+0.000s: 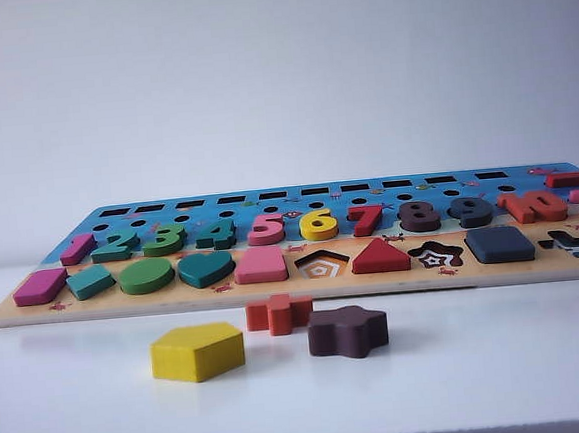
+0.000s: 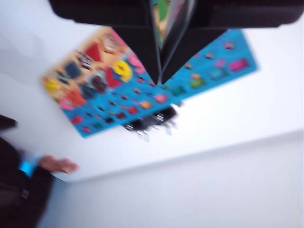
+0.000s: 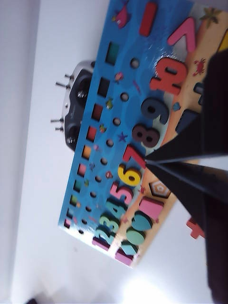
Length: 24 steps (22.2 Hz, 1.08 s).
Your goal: Insert the cube into the slot.
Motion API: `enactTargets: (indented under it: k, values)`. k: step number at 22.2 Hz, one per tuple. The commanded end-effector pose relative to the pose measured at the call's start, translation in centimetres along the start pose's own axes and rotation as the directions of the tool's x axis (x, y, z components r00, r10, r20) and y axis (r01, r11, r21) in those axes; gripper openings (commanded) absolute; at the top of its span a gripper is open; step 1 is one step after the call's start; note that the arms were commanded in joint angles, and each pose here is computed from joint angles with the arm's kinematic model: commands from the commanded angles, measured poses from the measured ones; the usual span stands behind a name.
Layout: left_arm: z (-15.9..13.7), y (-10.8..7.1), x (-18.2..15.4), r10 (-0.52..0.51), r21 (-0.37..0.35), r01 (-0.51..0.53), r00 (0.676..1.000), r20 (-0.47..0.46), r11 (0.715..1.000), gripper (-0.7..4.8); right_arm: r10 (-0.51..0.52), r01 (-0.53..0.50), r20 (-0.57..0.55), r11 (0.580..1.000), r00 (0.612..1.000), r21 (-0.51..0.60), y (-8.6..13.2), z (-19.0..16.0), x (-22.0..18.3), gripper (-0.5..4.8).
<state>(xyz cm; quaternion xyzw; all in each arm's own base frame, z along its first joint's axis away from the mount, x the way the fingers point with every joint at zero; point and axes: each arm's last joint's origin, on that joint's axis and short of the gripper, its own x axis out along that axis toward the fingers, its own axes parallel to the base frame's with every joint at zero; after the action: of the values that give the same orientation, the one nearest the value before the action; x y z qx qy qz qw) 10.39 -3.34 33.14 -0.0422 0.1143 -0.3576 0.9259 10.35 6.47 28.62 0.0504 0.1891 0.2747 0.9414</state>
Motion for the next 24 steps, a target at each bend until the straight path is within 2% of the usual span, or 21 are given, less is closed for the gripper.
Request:
enactTargets:
  k: [1,2,4,6,7,10,13,18,24]
  values:
    - [0.4,0.4,-0.6,0.137,0.060,-0.141,0.989,0.056,0.988,0.10,-0.018,0.013,0.034,0.989,0.999,0.145,-1.1,-1.2,-0.1,-0.06]
    - [0.4,0.6,-0.8,0.184,0.071,-0.189,0.981,0.066,0.979,0.10,-0.035,0.027,0.036,0.982,0.999,0.186,-1.7,-1.9,-0.2,-0.06]
    - [-0.1,1.1,-1.0,0.337,0.074,-0.347,0.934,0.113,0.935,0.10,-0.071,0.056,0.055,0.970,0.996,0.236,-3.0,-3.1,-0.7,-0.06]
    - [-0.7,1.6,-1.1,0.457,0.063,-0.471,0.875,0.163,0.880,0.10,-0.116,0.090,0.079,0.956,0.990,0.279,-3.8,-3.9,-1.2,-0.06]
    - [-1.3,1.8,-1.2,0.519,0.053,-0.537,0.833,0.194,0.842,0.10,-0.137,0.105,0.093,0.952,0.986,0.286,-4.1,-4.2,-1.4,-0.06]
    - [-3.4,2.3,-1.4,0.624,0.022,-0.650,0.739,0.255,0.760,0.10,-0.162,0.119,0.140,0.955,0.977,0.273,-4.4,-5.1,-1.5,-0.06]
    - [-6.1,2.7,-1.4,0.678,0.000,-0.704,0.683,0.272,0.710,0.10,-0.162,0.116,0.157,0.957,0.974,0.266,-4.6,-6.3,-1.2,-0.06]
    - [-11.2,3.2,-0.8,0.690,0.004,-0.711,0.684,0.239,0.704,0.10,-0.222,0.171,0.154,0.942,0.963,0.290,-5.6,-8.6,-0.7,-0.06]
    - [-15.3,4.0,0.1,0.695,0.074,-0.720,0.687,0.212,0.690,0.10,-0.275,0.212,0.190,0.930,0.942,0.299,-6.3,-10.1,-0.5,-0.08]
